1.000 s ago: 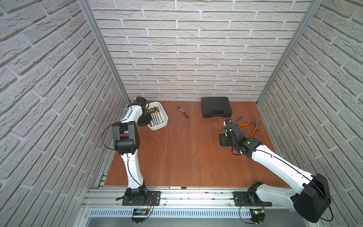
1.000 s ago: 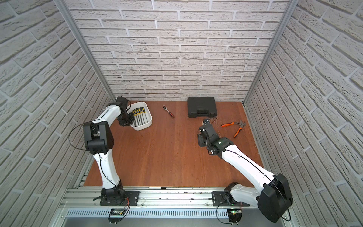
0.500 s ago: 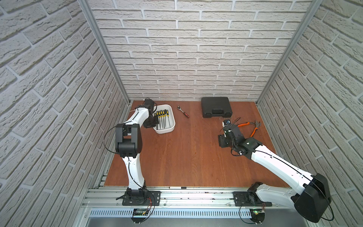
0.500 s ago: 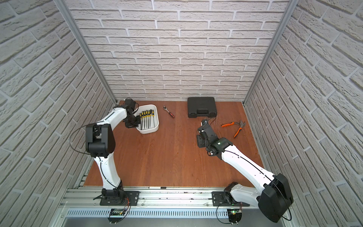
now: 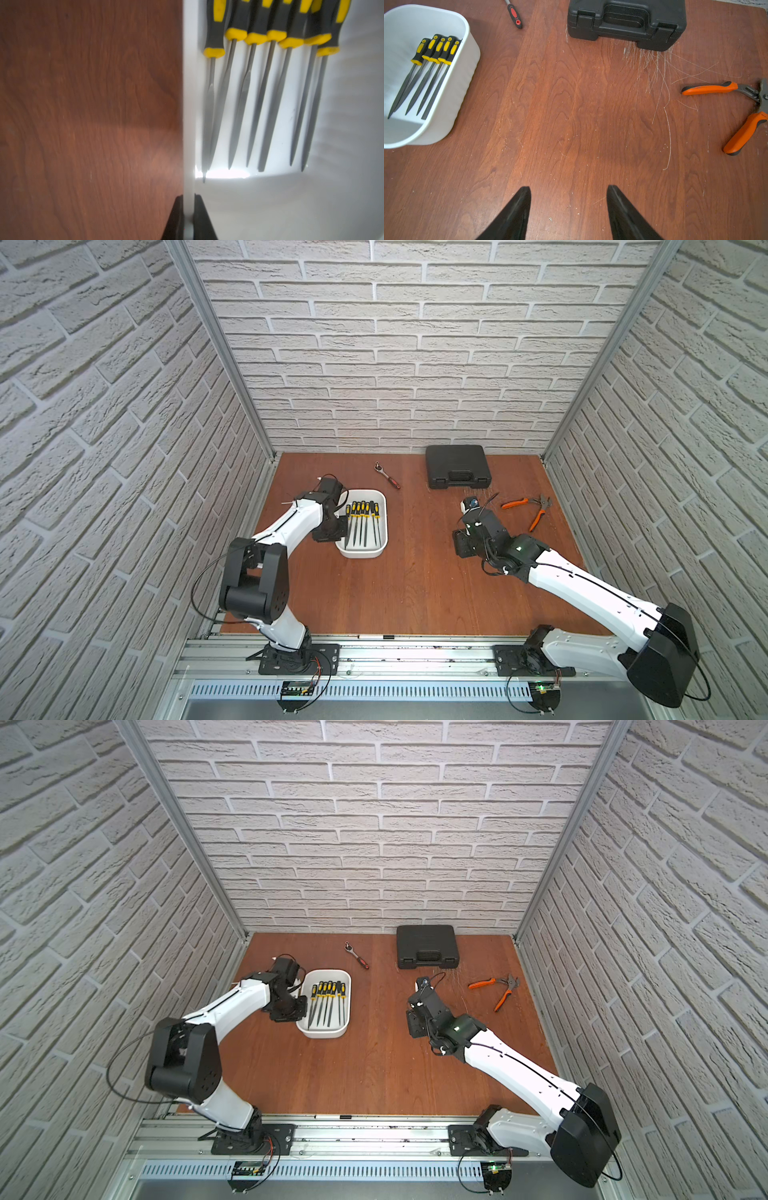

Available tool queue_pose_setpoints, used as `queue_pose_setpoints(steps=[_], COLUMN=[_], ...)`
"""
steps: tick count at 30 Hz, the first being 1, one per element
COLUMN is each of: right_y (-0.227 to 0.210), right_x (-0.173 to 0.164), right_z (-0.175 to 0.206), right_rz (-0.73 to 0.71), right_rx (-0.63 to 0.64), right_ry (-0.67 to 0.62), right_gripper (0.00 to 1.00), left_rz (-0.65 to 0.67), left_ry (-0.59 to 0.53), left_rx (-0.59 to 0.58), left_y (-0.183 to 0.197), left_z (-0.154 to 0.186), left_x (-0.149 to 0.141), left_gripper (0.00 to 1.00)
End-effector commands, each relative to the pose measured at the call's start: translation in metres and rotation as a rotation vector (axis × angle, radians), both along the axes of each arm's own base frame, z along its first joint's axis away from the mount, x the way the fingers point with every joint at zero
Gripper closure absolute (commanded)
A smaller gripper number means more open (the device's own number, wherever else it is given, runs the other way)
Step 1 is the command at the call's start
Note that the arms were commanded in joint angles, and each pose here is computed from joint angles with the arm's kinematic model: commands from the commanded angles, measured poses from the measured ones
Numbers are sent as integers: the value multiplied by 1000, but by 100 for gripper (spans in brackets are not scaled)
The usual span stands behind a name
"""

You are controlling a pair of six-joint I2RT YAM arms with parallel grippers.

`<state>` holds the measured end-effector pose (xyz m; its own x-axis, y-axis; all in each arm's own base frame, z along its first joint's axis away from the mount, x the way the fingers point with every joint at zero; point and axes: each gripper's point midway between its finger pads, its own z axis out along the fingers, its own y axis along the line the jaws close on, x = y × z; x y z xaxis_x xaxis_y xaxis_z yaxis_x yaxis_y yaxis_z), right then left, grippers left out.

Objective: Take the file tool out of the storage box
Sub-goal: Move the storage box to the center of the board.

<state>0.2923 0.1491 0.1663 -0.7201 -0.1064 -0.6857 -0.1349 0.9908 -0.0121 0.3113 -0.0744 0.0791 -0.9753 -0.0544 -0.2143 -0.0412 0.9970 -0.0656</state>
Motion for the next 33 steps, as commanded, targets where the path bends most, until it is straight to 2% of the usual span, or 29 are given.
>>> queue_pose_setpoints(steps=[1,7,18,19,21,28,33], right_y=[14,41,76,79,82,85,92], right_x=[5,9,16,16,16,17,16], right_z=[11,10,13,13,15,22,30], right_rz=[-6,38,96,101,111,121,137], right_rx=[24,11,15,13,6,2,30], right_ry=[-30,-32,-38,-38,-42,-58,-72], right_gripper=[37,36,36,36,36,33,30], left_rz=[36,36,41,37,34,21,19], left_ry=[-37,-30,-14,-17,-28,-46,-66], left_rx=[-11,-11,-23,-25,-27,-55,-53], left_y=[0,1,-2,-2,-3,-9,-9], left_z=[6,0,-14,-13,-11,-6,-1], left_x=[-15,-33,-36,-35,-33,-26,-25], left_gripper=[100,100,99,95,93,68,60])
